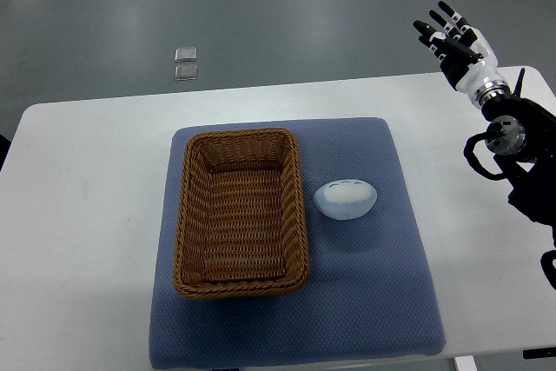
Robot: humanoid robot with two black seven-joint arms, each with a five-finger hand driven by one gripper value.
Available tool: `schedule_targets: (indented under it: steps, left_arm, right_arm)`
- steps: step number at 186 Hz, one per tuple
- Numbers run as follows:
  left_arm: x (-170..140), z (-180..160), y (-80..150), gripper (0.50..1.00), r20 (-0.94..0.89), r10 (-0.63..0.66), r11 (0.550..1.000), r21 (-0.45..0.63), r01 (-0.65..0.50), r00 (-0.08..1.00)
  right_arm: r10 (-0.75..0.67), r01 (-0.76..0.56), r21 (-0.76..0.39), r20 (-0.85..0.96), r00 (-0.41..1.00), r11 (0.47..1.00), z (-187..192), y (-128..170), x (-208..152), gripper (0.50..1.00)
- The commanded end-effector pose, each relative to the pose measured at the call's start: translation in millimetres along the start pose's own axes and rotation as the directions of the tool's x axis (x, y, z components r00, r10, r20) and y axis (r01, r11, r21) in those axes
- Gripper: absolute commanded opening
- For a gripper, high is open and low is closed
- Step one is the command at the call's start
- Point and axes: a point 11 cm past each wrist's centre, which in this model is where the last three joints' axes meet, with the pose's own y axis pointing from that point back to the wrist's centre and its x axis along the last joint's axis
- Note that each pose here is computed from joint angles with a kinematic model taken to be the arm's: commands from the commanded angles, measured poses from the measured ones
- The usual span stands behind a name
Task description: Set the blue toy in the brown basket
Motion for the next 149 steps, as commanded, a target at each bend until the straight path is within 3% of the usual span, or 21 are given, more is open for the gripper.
schedule_targets:
  steps: [1, 87, 116, 149]
  left_arm:
    - [0.0, 0.1, 0.0, 1.0, 0.001, 0.0, 1.0, 0.0, 0.0, 1.0]
    - [0.0, 0.1, 0.0, 1.0, 0.001, 0.0, 1.0, 0.0, 0.0, 1.0]
    - [0.0, 0.1, 0.0, 1.0, 0.001, 0.0, 1.0, 0.0, 0.0, 1.0]
    - [-0.1, 3.7, -0.5, 1.0, 0.002, 0.0, 1.0, -0.006, 0.0, 1.0]
  right_arm:
    - [0.02, -0.02, 0.002, -0.004, 1.0, 1.0, -1.2, -0.5, 2.0, 0.909]
    - [-0.01, 0.012, 0.04, -0.057, 0.998, 0.999, -31.4, -5.7, 0.9, 0.909]
    - [-0.063, 0.07, 0.037, -0.165, 0.984, 0.997, -52.1, -2.6, 1.5, 0.909]
    - [-0.176, 0.179, -0.032, -0.42, 0.89, 0.983, -64.6, 2.1, -9.5, 0.907]
